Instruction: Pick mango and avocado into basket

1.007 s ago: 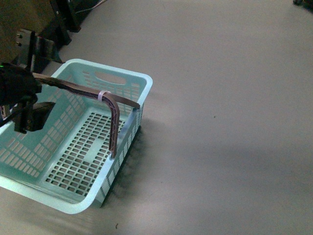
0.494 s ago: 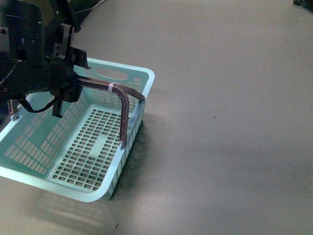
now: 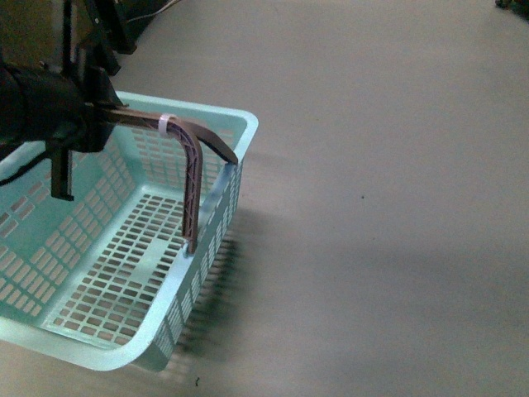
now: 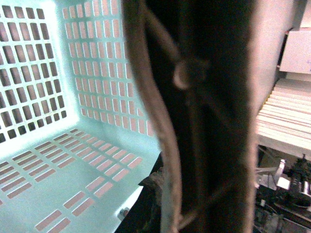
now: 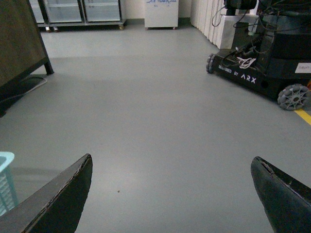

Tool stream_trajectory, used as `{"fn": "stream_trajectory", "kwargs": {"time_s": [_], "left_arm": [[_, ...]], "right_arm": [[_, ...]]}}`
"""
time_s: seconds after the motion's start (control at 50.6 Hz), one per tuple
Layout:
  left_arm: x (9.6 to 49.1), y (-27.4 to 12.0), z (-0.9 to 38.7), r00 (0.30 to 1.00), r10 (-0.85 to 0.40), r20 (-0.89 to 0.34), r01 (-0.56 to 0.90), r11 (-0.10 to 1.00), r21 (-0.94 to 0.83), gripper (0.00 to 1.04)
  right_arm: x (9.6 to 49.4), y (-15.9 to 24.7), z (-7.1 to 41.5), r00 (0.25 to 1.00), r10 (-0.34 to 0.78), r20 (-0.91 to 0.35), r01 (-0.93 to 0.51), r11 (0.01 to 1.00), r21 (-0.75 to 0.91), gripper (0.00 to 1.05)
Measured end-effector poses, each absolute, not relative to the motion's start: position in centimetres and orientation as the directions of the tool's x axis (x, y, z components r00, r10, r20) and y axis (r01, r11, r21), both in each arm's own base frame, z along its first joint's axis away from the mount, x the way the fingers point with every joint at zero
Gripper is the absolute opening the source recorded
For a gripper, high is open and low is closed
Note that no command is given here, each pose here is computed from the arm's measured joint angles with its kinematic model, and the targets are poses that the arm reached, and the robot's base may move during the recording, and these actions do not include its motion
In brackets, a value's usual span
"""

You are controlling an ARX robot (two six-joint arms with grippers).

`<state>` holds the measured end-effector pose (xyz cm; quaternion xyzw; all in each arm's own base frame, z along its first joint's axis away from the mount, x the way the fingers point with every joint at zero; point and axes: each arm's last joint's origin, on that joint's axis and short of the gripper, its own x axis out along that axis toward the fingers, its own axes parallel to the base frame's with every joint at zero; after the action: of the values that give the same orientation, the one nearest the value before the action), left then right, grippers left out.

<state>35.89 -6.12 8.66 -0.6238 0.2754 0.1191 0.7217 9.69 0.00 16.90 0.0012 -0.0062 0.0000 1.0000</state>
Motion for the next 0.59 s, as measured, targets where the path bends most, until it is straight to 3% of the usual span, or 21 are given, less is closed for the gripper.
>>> {"fn": "stream_trajectory", "kwargs": {"time_s": [0.592], "left_arm": [[23.1, -2.9, 22.2, 0.893, -0.136, -0.429, -0.418, 0.1, -0.903, 0.05]], "right_arm": [[9.7, 0.0, 16.9, 1.0, 0.0, 0.012, 0.0, 1.0, 0.002, 0.96]]}}
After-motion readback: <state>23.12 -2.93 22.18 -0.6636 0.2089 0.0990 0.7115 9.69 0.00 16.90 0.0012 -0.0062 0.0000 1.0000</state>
